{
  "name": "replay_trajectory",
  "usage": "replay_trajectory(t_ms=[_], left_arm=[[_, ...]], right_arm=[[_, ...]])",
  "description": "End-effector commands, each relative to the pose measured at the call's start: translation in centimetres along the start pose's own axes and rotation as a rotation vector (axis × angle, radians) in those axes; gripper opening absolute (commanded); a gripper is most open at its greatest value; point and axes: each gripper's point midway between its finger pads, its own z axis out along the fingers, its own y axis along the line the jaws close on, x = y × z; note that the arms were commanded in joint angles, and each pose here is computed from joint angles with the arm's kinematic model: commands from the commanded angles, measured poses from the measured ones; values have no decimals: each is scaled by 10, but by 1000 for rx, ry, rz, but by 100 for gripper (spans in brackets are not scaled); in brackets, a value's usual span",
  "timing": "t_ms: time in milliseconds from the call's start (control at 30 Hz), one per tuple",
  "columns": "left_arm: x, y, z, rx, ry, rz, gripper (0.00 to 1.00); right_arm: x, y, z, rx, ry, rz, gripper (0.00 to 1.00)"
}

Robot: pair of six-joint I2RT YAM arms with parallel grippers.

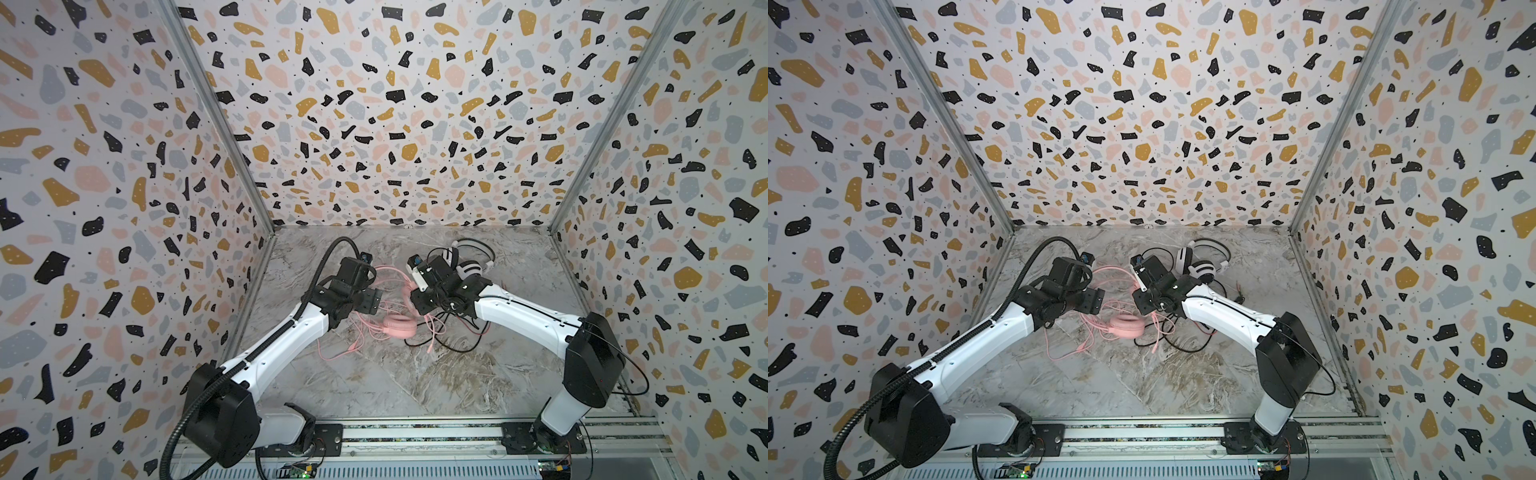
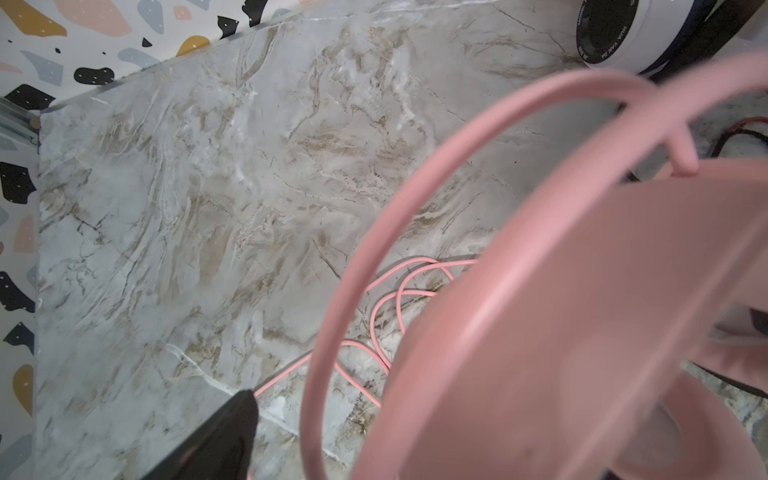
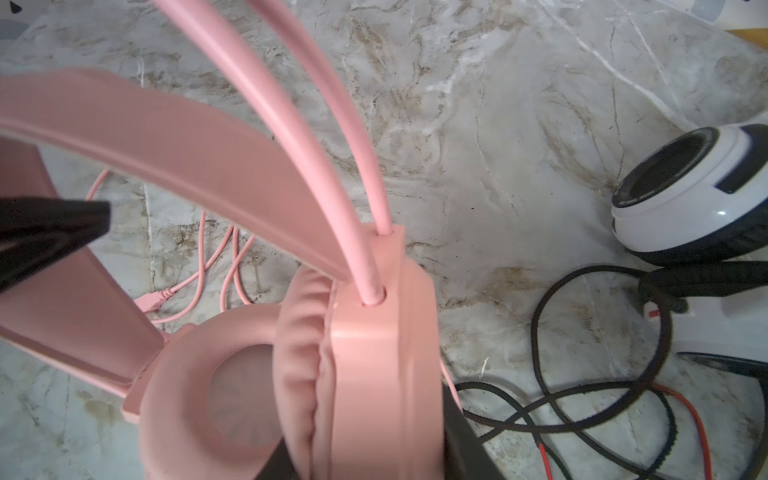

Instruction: Wrap the headphones

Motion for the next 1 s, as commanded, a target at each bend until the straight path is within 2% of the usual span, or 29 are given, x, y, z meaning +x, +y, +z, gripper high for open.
replay_trajectory(t_ms=[0, 67, 333, 433, 633, 700, 833, 967], left_arm=[[-27, -1, -10, -3, -79, -30, 87], [-27, -2, -9, -1, -80, -29, 85], [-24, 2, -2, -32, -62, -23, 68], [-19, 3, 2, -44, -40, -17, 70], [-10, 6, 11, -74, 20, 2, 79], [-10, 5, 12, -70, 21, 4, 79], [-14, 6, 7, -72, 0, -6, 68], [-22, 7, 0, -66, -34, -23, 41]], right_arm=[[-25, 15, -9, -23, -59, -46, 38], [-25, 20, -7, -23, -52, -66, 38], [-32, 26, -13, -40, -84, -67, 38], [-36, 28, -19, -55, -106, -60, 38], [-44, 30, -33, -79, -154, -45, 38], [-44, 29, -36, -82, -157, -42, 38], [-41, 28, -36, -80, -151, -47, 37], [-37, 25, -31, -74, -132, -50, 37]])
